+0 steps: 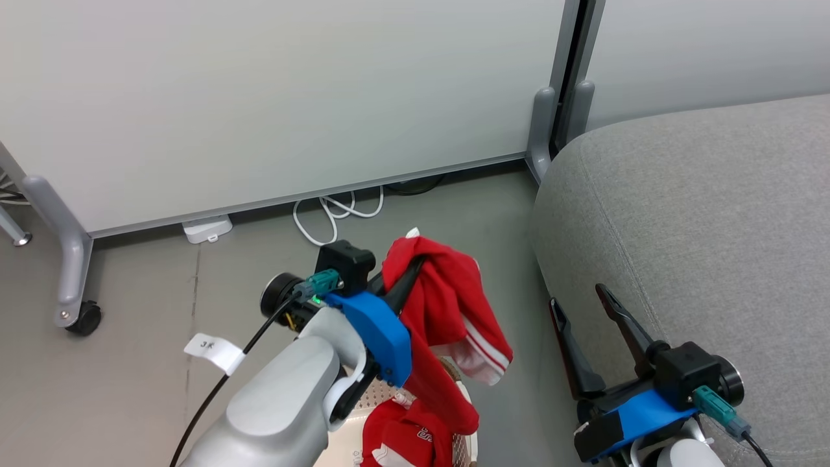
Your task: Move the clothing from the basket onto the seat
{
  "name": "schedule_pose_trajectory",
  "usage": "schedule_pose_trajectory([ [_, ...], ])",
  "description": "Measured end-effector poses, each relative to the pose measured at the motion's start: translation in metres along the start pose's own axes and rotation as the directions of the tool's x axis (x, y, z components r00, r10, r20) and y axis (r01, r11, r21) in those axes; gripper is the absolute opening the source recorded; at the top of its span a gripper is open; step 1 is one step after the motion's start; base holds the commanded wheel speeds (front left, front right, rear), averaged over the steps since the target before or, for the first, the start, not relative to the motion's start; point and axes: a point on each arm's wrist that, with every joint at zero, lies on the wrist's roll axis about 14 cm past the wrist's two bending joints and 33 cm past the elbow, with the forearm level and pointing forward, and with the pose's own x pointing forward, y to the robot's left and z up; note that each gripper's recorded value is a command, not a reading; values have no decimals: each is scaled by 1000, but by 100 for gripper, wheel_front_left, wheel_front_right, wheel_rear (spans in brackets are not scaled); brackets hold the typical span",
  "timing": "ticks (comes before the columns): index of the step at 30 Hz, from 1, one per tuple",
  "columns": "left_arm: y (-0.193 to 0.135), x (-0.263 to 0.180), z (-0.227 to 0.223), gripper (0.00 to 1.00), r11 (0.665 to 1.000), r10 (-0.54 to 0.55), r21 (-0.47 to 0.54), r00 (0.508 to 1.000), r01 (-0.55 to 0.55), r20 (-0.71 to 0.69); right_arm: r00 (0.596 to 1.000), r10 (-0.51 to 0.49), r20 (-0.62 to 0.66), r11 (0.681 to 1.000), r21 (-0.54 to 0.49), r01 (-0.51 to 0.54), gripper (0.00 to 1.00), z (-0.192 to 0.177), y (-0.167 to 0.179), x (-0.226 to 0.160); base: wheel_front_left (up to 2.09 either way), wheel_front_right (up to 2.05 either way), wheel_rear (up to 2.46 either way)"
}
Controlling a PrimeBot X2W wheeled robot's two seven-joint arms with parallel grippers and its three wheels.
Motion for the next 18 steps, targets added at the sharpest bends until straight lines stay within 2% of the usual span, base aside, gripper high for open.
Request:
schedule_pose_trajectory([
  [7, -17, 9, 40, 0, 998, -50, 33, 994, 47, 94, 1000, 13, -8, 1000, -3, -13, 100, 2, 6, -4, 0, 0, 0],
  [18, -29, 19, 48, 0, 995, -86, 53, 990, 80, 115, 997, 55, -48, 997, -46, -57, 100, -1, 18, -2, 0, 0, 0],
])
